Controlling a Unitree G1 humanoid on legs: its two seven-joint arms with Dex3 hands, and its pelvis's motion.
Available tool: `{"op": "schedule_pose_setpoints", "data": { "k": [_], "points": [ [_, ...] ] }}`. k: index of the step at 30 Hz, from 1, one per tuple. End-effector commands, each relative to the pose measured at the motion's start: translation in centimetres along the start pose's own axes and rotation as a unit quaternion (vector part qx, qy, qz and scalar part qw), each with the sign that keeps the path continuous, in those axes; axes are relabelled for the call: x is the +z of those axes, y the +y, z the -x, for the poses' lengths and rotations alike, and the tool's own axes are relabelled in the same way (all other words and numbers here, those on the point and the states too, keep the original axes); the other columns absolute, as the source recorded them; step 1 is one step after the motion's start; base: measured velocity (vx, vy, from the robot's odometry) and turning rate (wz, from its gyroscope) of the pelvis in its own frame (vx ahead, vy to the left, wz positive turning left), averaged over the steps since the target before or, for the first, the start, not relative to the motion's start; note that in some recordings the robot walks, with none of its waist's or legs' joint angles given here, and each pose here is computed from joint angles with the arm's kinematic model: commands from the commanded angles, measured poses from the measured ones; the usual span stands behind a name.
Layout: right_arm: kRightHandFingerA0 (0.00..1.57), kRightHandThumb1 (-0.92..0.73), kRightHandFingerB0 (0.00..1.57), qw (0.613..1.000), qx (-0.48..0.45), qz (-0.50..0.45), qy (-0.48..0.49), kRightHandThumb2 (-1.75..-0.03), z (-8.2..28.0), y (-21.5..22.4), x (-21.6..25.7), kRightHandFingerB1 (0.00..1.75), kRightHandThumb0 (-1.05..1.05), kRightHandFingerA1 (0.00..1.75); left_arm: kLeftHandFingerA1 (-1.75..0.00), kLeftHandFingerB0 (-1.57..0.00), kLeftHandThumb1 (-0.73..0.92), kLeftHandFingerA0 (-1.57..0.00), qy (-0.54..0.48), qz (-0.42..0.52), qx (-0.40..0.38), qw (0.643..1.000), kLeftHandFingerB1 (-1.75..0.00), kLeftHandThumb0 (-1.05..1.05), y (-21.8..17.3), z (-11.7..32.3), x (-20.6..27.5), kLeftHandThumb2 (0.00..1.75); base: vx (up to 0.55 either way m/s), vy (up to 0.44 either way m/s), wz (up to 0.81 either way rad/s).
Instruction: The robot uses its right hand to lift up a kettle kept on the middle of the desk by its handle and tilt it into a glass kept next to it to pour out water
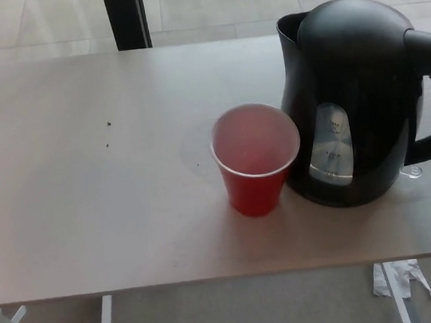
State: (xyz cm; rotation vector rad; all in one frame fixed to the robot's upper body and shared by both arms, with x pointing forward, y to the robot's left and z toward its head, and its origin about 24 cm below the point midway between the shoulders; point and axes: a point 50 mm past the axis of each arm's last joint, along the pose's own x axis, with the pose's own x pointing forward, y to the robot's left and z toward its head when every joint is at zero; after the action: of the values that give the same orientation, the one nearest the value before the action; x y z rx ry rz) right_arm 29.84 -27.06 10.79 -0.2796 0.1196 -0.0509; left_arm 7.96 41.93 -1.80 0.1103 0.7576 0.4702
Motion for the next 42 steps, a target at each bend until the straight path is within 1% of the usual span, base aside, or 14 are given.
{"op": "schedule_pose_setpoints", "data": {
  "k": [1,3,16,25,30,31,32,33,35,36,37,39,40,42],
  "points": [
    [0.96,-0.51,0.81,0.994,-0.103,-0.001,-0.045,-1.37,0.3,-1.0,0.2,1.56,-0.07,1.75,-0.56,-0.32,0.76,-0.59,0.01,-0.008,0.006,1.0,-0.46,-0.75,0.4,0.0,0.0,0.63,0.0,0.0,0.0],
    [0.95,-0.5,0.8,0.99,-0.125,-0.012,-0.063,-1.28,0.2,-1.3,0.4,1.57,-0.11,1.75,-0.54,-0.33,0.76,-0.58,0.008,-0.011,0.007,1.0,-0.45,-0.74,0.4,0.1,0.1,0.63,0.0,0.0,0.0],
    [0.91,-0.43,0.8,0.971,-0.187,0.041,-0.145,-1.31,-0.4,-2.7,1.8,1.57,-0.14,1.74,-0.56,-0.33,0.77,-0.61,0.007,-0.007,0.005,1.0,-0.45,-0.72,0.4,-0.1,0.5,0.63,0.0,0.0,0.0],
    [0.97,-0.47,0.79,0.979,-0.133,-0.056,-0.146,-1.32,-0.9,-4.3,2.6,1.59,-0.08,1.75,-0.55,-0.37,0.79,-0.62,0.01,-0.014,0.015,1.0,-0.46,-0.69,0.7,-0.3,1.0,0.64,0.0,0.0,0.0],
    [0.96,-0.58,0.79,0.982,-0.085,-0.073,-0.15,-1.15,-0.9,-4.4,2.5,1.57,-0.06,1.75,-0.58,-0.38,0.79,-0.64,0.009,-0.006,0.019,1.0,-0.48,-0.69,0.7,-0.2,1.1,0.63,0.0,0.0,0.0],
    [1.28,-0.56,0.98,0.983,-0.079,-0.091,-0.136,-1.15,-1.1,-4.5,2.6,1.3,-0.1,1.49,-0.58,-0.37,0.8,-0.65,0.007,-0.015,0.017,1.0,-0.47,-0.71,0.7,-0.2,1.2,0.64,0.0,0.0,0.0],
    [1.28,-0.56,0.98,0.983,-0.078,-0.093,-0.135,-1.15,-1.2,-4.5,2.5,1.3,-0.1,1.49,-0.58,-0.37,0.8,-0.65,0.008,-0.017,0.017,1.0,-0.47,-0.71,0.7,-0.2,1.2,0.64,0.0,0.0,0.0],
    [0.96,-0.59,0.79,0.982,-0.073,-0.111,-0.133,-1.15,-1.3,-4.5,2.7,1.55,-0.03,1.75,-0.55,-0.37,0.8,-0.63,0.01,-0.017,0.019,1.0,-0.47,-0.7,0.8,-0.2,1.2,0.64,0.0,0.0,0.0],
    [0.93,-0.57,0.77,0.982,-0.067,-0.121,-0.131,-1.16,-1.5,-4.7,2.9,1.58,-0.02,1.75,-0.57,-0.35,0.8,-0.62,0.005,-0.019,0.012,1.0,-0.47,-0.71,0.8,-0.2,1.1,0.64,0.0,0.0,0.0],
    [1.25,-0.55,0.99,0.982,-0.061,-0.118,-0.134,-1.11,-1.7,-4.8,3.1,1.29,-0.1,1.45,-0.57,-0.36,0.8,-0.63,0.007,-0.018,0.013,1.0,-0.48,-0.71,0.9,-0.2,1.1,0.64,0.0,0.0,0.0],
    [0.93,-0.57,0.76,0.982,-0.057,-0.116,-0.135,-1.16,-1.7,-4.8,3.3,1.61,-0.06,1.75,-0.56,-0.36,0.8,-0.62,0.008,-0.016,0.014,1.0,-0.47,-0.71,0.9,-0.2,1.1,0.64,0.0,0.0,0.0],
    [0.93,-0.59,0.78,0.982,-0.041,-0.116,-0.142,-1.14,-1.9,-4.8,3.6,1.58,-0.05,1.75,-0.56,-0.36,0.8,-0.61,0.007,-0.014,0.014,1.0,-0.47,-0.7,0.9,-0.2,1.2,0.64,0.0,0.0,0.0],
    [0.92,-0.67,0.78,0.982,-0.033,-0.115,-0.146,-0.92,-2.0,-4.8,3.8,1.59,-0.13,1.75,-0.55,-0.35,0.8,-0.61,0.009,-0.016,0.015,1.0,-0.46,-0.71,0.9,-0.2,1.3,0.65,0.0,0.0,0.0],
    [0.92,-0.53,0.78,0.984,-0.024,-0.102,-0.147,-1.24,-2.1,-4.4,4.1,1.61,-0.05,1.75,-0.56,-0.38,0.79,-0.65,0.01,-0.019,0.02,1.0,-0.47,-0.72,0.9,-0.3,1.3,0.63,0.0,0.0,0.0]
  ]
}}
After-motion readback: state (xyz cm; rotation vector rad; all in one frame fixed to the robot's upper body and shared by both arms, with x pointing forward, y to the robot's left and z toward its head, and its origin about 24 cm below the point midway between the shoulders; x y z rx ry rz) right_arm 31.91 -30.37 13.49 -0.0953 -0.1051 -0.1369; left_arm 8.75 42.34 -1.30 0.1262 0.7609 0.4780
